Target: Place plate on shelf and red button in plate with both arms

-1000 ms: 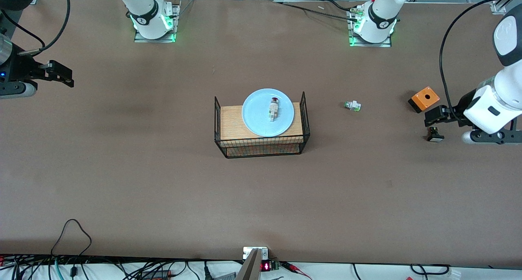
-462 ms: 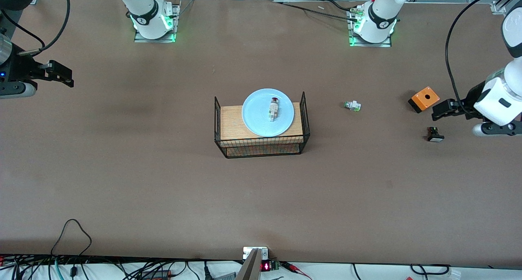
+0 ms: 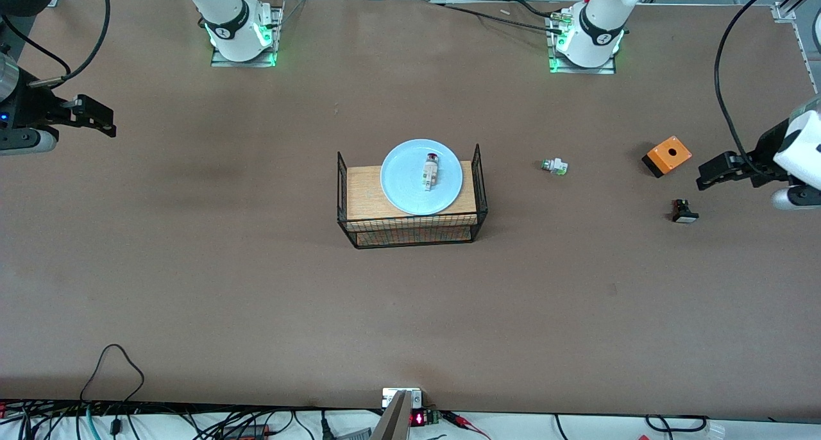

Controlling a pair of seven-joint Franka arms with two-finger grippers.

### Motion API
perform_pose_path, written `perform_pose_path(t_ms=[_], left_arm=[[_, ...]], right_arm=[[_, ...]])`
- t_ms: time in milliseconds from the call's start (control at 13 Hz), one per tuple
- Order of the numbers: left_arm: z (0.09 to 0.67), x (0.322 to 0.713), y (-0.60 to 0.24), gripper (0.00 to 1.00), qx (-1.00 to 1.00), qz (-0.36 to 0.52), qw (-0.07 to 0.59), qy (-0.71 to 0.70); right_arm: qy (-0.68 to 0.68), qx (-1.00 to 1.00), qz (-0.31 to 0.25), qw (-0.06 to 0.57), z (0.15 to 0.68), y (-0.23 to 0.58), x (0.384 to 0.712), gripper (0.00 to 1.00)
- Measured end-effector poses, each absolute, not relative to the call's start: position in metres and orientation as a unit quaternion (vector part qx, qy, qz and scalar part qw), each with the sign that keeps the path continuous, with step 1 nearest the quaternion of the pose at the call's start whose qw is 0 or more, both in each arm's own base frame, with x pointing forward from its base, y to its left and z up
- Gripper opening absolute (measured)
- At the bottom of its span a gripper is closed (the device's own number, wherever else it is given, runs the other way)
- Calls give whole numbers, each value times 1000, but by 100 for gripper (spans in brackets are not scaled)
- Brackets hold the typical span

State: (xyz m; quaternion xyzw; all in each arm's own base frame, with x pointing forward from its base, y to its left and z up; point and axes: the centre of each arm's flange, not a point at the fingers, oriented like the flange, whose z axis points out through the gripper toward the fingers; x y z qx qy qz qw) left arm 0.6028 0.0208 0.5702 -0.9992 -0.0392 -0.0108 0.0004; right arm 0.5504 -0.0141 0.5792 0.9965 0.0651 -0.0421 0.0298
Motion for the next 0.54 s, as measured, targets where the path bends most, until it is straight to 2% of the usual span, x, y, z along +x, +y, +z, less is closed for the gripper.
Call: perform_pose_path(t_ms=[538], left_arm=[[574, 602, 24, 100, -999, -12, 1, -42]], right_arm=[[65, 997, -42, 30, 579, -14, 550, 100]])
